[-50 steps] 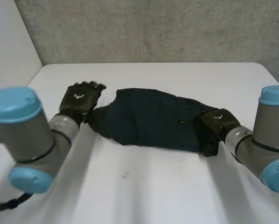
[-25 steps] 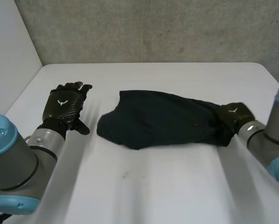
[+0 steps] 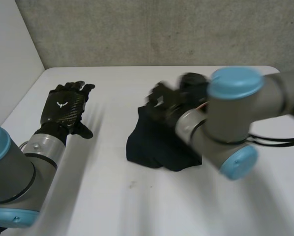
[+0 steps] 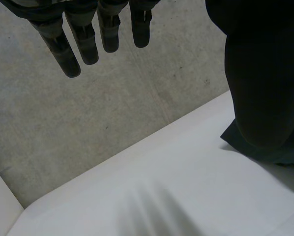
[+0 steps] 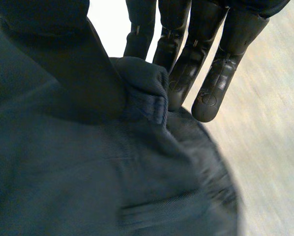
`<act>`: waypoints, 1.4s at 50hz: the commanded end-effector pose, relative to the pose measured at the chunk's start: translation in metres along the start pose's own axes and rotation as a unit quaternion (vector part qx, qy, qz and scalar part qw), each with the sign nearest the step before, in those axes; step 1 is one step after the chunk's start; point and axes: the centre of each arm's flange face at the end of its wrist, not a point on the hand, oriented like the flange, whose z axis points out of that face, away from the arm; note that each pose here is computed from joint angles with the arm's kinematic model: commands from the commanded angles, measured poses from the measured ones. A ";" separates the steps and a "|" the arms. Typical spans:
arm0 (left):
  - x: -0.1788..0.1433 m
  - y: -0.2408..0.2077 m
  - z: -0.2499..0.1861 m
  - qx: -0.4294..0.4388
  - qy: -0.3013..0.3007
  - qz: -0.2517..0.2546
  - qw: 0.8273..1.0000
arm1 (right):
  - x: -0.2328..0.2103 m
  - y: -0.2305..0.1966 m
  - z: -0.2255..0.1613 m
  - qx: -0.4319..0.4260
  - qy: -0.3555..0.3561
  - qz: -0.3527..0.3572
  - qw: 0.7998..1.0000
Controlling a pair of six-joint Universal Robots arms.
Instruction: Fold the shorts.
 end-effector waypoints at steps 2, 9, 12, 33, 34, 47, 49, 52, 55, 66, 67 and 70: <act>0.000 0.000 0.000 0.000 0.000 0.000 1.000 | -0.051 -0.016 0.002 0.066 -0.089 0.021 0.994; -0.001 -0.010 0.006 0.019 -0.002 0.002 1.000 | -0.001 -0.020 -0.006 0.043 -0.021 0.197 0.979; 0.000 -0.025 0.017 0.043 -0.001 0.001 0.999 | 0.046 -0.003 -0.018 0.018 0.059 0.311 0.948; 0.123 0.020 0.078 -0.083 0.150 -0.007 0.985 | 0.022 0.080 0.004 -0.106 0.076 0.459 0.879; 0.124 0.025 0.079 -0.095 0.151 -0.007 0.984 | 0.015 0.085 0.008 -0.115 0.070 0.458 0.879; 0.114 0.068 0.074 -0.190 0.127 0.004 0.973 | -0.010 0.103 0.015 -0.149 0.043 0.408 0.900; 0.111 0.069 0.073 -0.194 0.119 0.006 0.974 | -0.009 0.102 0.015 -0.148 0.044 0.405 0.901; 0.106 0.064 0.074 -0.190 0.108 0.006 0.976 | -0.003 0.099 0.013 -0.143 0.047 0.405 0.902; 0.101 0.044 0.073 -0.170 0.102 0.002 0.980 | 0.008 0.091 0.007 -0.137 0.057 0.405 0.902; 0.042 -0.060 0.052 0.013 0.032 -0.030 0.999 | 0.104 0.058 -0.042 -0.063 0.247 0.380 0.889; 0.036 -0.068 0.048 0.026 0.026 -0.032 0.999 | 0.110 0.055 -0.048 -0.061 0.262 0.379 0.886; 0.017 -0.096 0.032 0.072 0.004 -0.036 0.997 | 0.129 0.045 -0.071 -0.061 0.307 0.375 0.873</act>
